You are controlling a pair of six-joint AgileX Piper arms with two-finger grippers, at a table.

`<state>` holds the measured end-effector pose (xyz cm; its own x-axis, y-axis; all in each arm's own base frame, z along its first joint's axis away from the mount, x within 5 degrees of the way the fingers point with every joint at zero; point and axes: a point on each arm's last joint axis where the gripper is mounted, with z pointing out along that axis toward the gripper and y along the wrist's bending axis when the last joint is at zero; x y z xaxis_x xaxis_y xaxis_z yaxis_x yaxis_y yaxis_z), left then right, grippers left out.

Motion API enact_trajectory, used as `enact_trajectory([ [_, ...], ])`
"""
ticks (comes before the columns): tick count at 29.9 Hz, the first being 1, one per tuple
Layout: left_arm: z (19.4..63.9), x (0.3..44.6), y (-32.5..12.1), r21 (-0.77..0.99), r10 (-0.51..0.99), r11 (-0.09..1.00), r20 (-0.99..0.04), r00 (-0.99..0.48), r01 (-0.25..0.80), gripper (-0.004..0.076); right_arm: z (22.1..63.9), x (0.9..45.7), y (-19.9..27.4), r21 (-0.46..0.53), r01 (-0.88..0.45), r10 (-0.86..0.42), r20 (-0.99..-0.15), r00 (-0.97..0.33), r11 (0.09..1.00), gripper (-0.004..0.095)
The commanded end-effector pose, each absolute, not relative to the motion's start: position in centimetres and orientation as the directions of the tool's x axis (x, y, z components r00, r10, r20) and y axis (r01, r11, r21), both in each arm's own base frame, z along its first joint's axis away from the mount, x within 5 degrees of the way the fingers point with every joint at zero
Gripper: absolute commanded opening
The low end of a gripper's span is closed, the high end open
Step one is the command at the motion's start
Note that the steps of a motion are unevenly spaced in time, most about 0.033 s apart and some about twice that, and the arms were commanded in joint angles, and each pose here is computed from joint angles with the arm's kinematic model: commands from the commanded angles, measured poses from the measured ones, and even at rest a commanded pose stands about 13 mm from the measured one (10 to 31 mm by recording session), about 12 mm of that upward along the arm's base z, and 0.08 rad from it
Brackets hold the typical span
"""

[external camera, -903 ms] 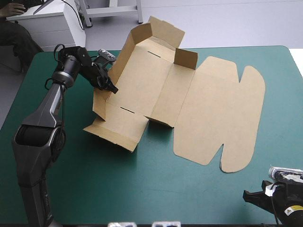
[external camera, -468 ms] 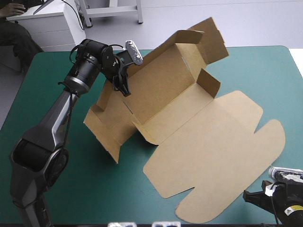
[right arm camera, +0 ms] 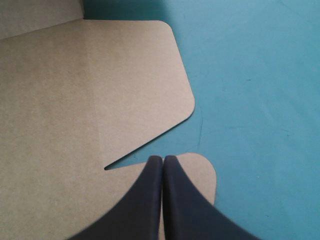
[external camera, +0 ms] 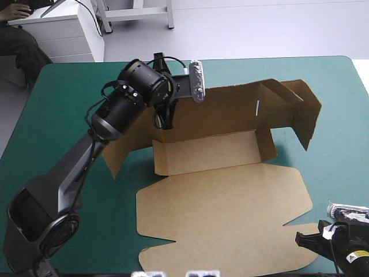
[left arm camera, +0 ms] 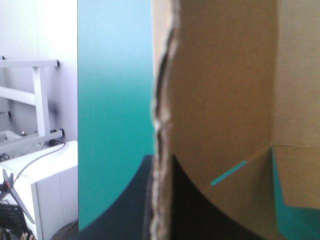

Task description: Fold the box

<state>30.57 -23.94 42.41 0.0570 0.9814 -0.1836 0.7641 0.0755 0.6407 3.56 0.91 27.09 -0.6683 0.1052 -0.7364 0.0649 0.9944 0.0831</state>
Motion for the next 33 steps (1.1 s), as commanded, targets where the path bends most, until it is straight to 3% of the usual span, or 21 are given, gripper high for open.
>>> enact_trajectory([
  [1,45.3,27.6,-24.2,0.685,0.971,0.062,-0.21,0.116,0.726,-0.0008,28.1,3.9,0.9,0.084,0.055,0.1,-0.779,-0.619,0.995,-0.0014],
  [10,42.6,26.5,-28.0,0.807,0.978,-0.003,-0.121,0.171,0.591,-0.0008,28.5,3.9,1.3,0.109,0.03,0.105,-0.785,-0.61,0.994,-0.0014],
  [17,39.3,24.7,-30.4,0.875,0.965,0.002,-0.128,0.228,0.484,-0.0008,31.5,3.4,1.4,0.083,0.013,0.076,-0.831,-0.551,0.996,-0.0014],
  [26,35.8,24.1,-29.9,0.947,0.977,0.089,-0.144,0.159,0.31,-0.0008,35.6,3.5,1.4,0.066,0.001,0.057,-0.859,-0.509,0.998,-0.0014],
  [33,34.6,24.2,-29.7,0.968,0.981,0.051,-0.095,0.17,0.245,-0.0008,38.0,4.7,1.1,0.071,0.003,0.063,-0.86,-0.506,0.997,-0.0014],
])
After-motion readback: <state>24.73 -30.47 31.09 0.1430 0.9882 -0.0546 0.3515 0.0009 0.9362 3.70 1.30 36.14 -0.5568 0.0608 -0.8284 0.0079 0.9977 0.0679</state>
